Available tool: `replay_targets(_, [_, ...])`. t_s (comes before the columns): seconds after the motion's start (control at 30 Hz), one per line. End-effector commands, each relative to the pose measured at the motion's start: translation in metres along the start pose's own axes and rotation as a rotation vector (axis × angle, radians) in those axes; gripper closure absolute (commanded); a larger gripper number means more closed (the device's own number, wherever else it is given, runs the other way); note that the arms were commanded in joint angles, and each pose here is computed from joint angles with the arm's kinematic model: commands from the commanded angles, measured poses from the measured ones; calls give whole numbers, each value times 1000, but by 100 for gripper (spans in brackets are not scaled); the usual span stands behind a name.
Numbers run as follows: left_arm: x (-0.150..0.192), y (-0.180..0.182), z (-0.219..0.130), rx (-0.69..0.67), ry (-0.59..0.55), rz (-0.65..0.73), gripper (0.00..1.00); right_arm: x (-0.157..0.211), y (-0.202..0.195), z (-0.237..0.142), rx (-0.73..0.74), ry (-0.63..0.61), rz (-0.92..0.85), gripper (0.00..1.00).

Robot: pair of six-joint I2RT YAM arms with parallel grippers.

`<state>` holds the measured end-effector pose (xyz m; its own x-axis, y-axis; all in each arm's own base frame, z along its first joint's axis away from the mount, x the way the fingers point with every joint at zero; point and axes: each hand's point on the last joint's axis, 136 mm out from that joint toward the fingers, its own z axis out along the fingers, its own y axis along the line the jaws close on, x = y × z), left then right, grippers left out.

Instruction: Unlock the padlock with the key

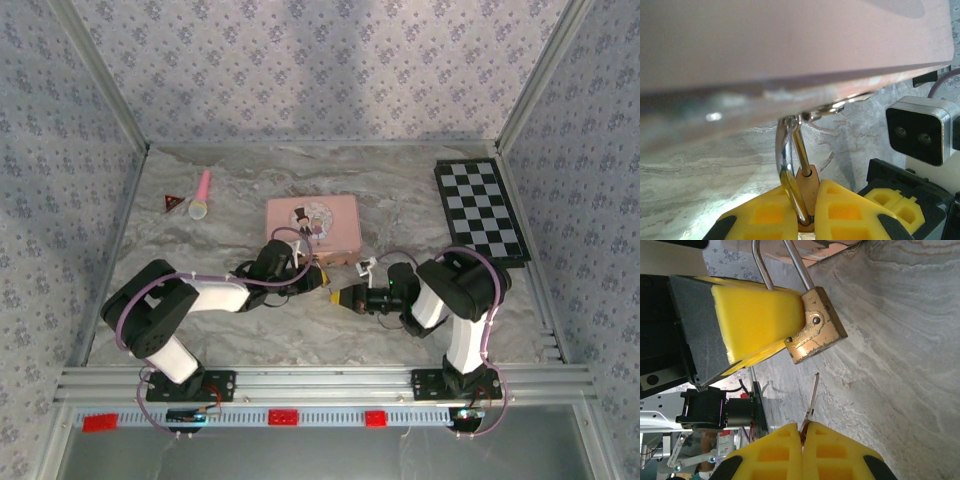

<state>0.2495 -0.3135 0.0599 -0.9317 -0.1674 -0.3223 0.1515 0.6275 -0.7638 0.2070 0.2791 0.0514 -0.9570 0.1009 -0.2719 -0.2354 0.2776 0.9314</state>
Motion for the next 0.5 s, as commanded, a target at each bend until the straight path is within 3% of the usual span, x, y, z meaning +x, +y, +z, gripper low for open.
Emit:
replay_targets(0.0, [-21,-58,-8,202,-38,63,100,-4,11,0,-43,3,-34,100])
replay_targets(0.47, [-20,-70,-8,279,-24,23,100,-5,16,1,-52,0,-42,100])
